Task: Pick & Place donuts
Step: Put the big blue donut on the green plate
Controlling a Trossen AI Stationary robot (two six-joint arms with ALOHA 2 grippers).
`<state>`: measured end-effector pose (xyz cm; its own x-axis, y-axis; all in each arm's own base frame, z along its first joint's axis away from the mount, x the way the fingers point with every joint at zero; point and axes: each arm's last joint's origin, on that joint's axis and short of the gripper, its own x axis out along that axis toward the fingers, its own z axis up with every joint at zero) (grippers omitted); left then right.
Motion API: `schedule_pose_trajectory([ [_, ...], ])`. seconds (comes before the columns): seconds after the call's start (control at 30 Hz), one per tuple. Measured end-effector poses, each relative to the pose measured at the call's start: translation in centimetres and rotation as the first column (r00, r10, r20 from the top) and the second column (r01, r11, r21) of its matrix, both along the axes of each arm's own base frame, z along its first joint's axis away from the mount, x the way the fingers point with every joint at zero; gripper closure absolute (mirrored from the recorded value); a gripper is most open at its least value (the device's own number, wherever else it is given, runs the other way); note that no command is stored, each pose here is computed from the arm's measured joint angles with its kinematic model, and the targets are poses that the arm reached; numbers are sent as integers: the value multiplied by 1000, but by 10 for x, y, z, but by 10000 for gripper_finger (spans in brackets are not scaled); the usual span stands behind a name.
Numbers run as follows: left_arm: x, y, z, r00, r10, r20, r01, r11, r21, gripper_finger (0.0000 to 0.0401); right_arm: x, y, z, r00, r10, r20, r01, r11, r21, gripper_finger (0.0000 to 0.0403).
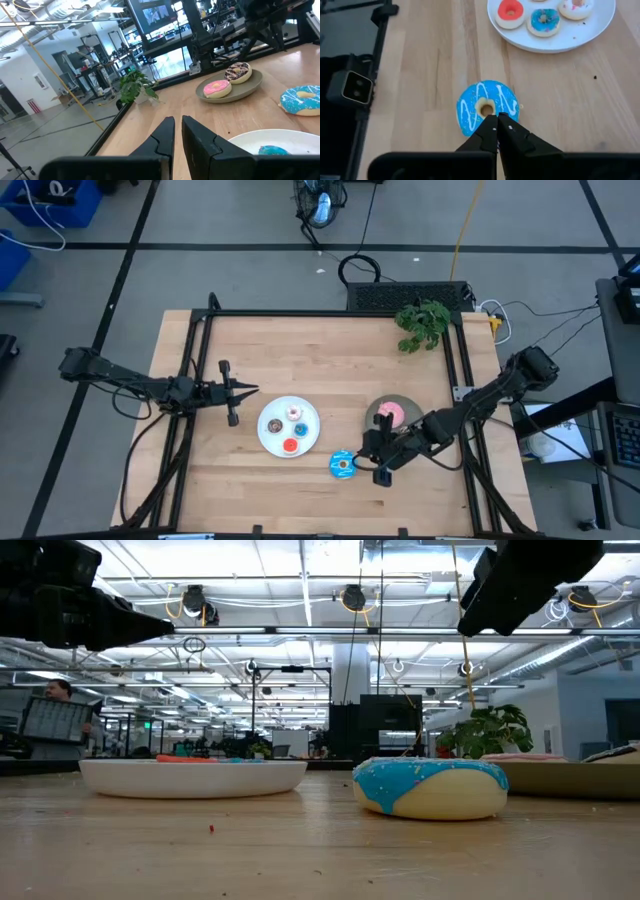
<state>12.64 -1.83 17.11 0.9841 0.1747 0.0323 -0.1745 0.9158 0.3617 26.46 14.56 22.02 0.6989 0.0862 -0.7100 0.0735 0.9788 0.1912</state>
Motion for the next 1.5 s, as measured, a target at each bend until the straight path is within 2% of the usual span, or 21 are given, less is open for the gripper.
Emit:
schedule_pose_trajectory([
  [0.6,0,0,0,1000,0,-1,0,1000,2,359,-2,-2,-6,1000,29,-6,-30,999,-40,401],
  [0.73,0,0,0,1000,0,-1,0,1000,2,359,0,-3,-4,1000,0,21,1,997,-74,402],
  [0.8,0,0,0,1000,0,0,0,1000,2,359,7,-4,-4,1000,-10,21,11,997,-76,402],
  [1.1,0,0,0,1000,2,1,-2,1000,2,359,37,-5,1,997,70,-18,-72,991,-112,403],
  [1.23,0,0,0,1000,2,0,-2,1000,1,359,53,-2,6,992,72,-104,-89,983,-161,403],
  [1.37,0,0,0,1000,2,0,-2,1000,1,359,71,4,1,964,83,-251,-135,971,-199,403],
  [1.5,0,0,0,1000,1,-1,-1,1000,2,359,84,10,-7,953,112,-283,-180,957,-227,390],
])
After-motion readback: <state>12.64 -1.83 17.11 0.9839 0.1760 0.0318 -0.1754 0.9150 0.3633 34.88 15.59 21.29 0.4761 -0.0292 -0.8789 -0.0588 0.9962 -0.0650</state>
